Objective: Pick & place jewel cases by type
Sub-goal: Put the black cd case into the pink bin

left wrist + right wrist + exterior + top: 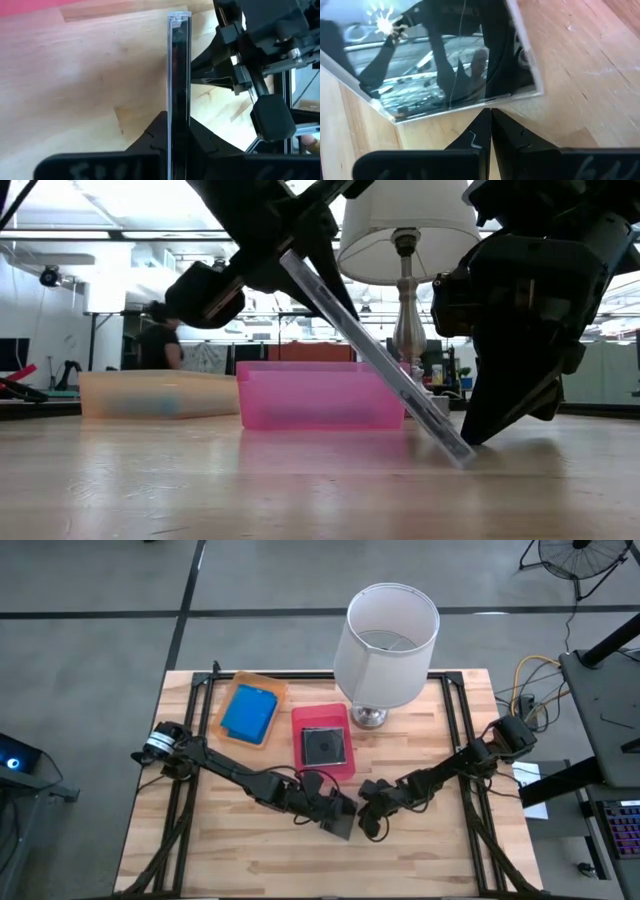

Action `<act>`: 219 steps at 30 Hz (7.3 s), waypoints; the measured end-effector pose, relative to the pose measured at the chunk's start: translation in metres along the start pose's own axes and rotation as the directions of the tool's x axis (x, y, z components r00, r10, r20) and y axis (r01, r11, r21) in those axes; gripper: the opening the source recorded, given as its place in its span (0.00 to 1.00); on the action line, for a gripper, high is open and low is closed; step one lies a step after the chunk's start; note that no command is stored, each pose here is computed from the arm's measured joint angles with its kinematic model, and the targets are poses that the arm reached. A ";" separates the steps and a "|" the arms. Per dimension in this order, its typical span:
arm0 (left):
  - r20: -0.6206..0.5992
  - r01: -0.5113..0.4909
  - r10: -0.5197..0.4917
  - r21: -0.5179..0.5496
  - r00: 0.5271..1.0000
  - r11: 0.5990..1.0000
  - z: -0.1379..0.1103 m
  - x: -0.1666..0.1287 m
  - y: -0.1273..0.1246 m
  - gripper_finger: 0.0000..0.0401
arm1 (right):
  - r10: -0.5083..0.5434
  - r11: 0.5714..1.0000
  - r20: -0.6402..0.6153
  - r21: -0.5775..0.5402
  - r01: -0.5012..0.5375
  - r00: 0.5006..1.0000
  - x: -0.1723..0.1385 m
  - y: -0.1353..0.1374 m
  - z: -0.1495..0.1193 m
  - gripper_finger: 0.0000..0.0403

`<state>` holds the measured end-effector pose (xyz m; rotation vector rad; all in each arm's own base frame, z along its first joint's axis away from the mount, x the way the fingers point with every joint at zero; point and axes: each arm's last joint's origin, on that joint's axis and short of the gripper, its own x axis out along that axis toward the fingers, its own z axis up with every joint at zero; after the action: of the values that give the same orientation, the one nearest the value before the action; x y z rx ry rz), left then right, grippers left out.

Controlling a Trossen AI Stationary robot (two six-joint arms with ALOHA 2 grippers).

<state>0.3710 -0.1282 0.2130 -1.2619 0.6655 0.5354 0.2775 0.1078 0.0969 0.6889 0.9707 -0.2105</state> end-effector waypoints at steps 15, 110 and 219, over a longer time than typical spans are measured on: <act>0.077 0.056 -0.069 0.165 0.995 0.985 0.017 -0.088 -0.015 0.01 | 0.125 0.991 0.052 -0.052 -0.123 0.991 -0.047 0.018 0.011 0.02; -0.108 0.410 -0.933 0.911 0.343 0.045 -0.042 -0.323 -0.123 0.01 | 0.279 0.949 0.354 0.043 -0.313 0.893 -0.073 0.049 0.018 0.02; 0.366 -0.049 0.111 -0.176 0.924 0.983 0.134 -0.034 0.058 0.06 | 0.455 0.886 0.485 -0.327 -0.328 0.747 -0.229 0.131 0.058 0.02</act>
<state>0.3283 0.0158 0.2193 -1.2427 0.3560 0.8892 0.2483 0.1422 0.3627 0.5630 0.2645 0.0805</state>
